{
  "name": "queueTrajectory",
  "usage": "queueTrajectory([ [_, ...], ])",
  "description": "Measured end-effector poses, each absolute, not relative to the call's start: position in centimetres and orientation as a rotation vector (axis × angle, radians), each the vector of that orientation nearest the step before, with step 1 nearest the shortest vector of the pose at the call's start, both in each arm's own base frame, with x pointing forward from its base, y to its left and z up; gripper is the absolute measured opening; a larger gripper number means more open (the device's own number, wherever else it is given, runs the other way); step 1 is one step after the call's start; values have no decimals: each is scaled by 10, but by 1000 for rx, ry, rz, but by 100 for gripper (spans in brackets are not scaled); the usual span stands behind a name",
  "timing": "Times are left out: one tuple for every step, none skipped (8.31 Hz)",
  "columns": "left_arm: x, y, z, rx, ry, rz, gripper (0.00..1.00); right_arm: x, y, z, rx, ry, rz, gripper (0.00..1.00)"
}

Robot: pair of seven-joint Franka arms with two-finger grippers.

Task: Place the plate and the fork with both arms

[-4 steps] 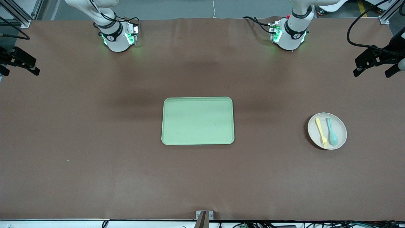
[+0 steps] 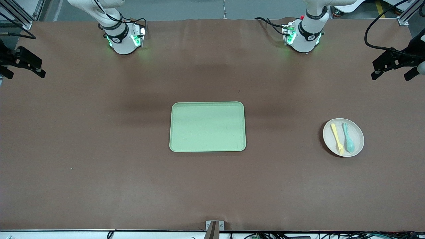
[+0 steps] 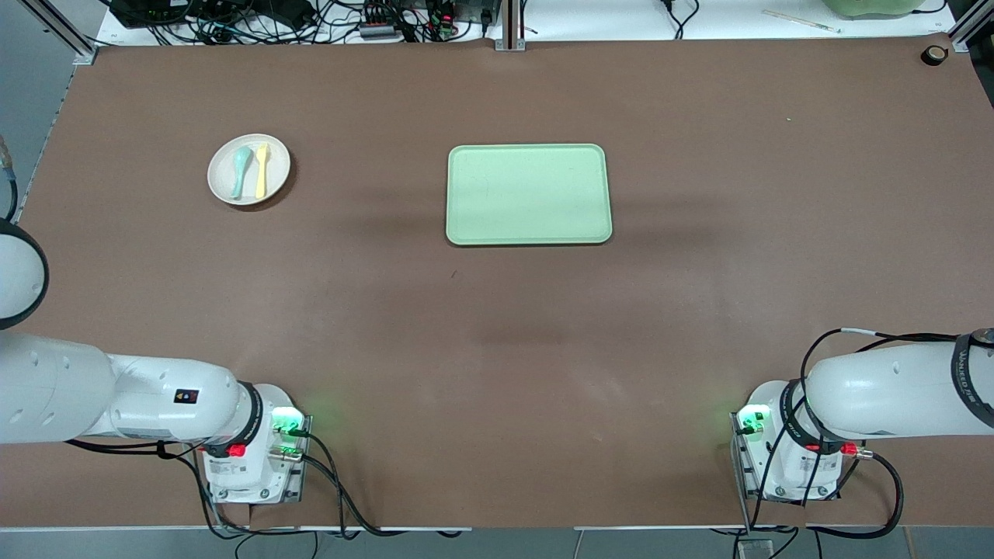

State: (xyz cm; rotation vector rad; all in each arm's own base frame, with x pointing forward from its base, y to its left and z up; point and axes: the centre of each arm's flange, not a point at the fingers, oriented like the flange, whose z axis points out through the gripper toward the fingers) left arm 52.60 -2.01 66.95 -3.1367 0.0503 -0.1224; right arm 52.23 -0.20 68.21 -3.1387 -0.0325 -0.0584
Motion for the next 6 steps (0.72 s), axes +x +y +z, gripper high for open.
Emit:
queueTrajectory([
  [531, -5, 657, -3137, 0, -74, 100, 523, -2, 680, -3139, -33, -50, 100],
  [547, 17, 624, -3134, -67, 29, 100, 526, -2, 676, -3139, -33, -37, 100],
  [570, 46, 573, -3130, -114, 149, 100, 529, -3, 671, -3139, -31, -23, 100],
  [593, 80, 518, -3159, -94, 227, 100, 532, -2, 666, -3139, -31, -7, 100],
  [609, 120, 466, -3227, -42, 259, 100, 533, -2, 664, -3139, -33, -2, 100],
  [619, 162, 413, -3303, 11, 252, 100, 533, -2, 664, -3139, -31, -3, 100],
])
